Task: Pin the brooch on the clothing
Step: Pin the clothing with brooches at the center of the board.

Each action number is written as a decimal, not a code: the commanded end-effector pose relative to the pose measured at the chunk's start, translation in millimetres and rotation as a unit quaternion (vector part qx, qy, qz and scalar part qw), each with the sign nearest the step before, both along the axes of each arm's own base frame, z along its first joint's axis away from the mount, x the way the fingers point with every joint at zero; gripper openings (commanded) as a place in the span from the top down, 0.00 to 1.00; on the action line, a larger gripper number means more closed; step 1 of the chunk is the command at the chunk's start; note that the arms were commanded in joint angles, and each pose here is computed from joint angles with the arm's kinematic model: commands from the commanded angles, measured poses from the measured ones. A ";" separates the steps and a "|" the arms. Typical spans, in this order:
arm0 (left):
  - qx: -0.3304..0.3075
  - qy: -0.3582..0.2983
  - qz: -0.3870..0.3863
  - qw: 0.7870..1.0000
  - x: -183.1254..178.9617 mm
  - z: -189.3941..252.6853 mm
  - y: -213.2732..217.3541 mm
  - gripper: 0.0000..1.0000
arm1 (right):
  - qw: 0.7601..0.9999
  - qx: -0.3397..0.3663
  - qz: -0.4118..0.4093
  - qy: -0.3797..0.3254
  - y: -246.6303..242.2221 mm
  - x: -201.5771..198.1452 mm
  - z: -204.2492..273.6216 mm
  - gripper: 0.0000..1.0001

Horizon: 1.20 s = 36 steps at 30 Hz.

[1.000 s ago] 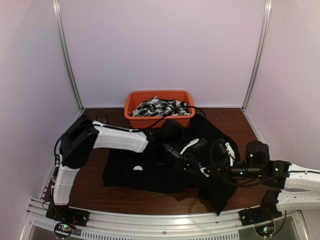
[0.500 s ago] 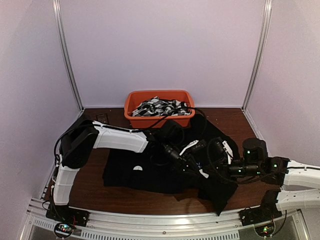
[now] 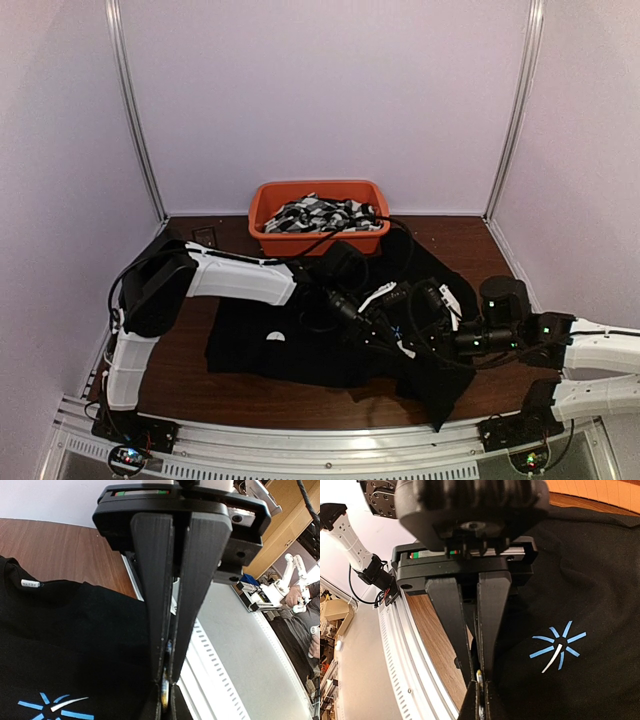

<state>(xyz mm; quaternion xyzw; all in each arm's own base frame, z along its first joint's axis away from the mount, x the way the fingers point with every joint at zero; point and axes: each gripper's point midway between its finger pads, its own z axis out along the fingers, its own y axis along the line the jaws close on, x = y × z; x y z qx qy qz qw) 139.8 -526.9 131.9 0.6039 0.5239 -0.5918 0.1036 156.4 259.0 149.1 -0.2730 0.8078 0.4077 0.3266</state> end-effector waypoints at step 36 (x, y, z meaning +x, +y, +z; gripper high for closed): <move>-0.036 -0.032 -0.001 0.999 -9.7 27.8 -5.8 0.73 | 0.996 0.057 -0.048 0.048 9.2 12.4 28.5 1.00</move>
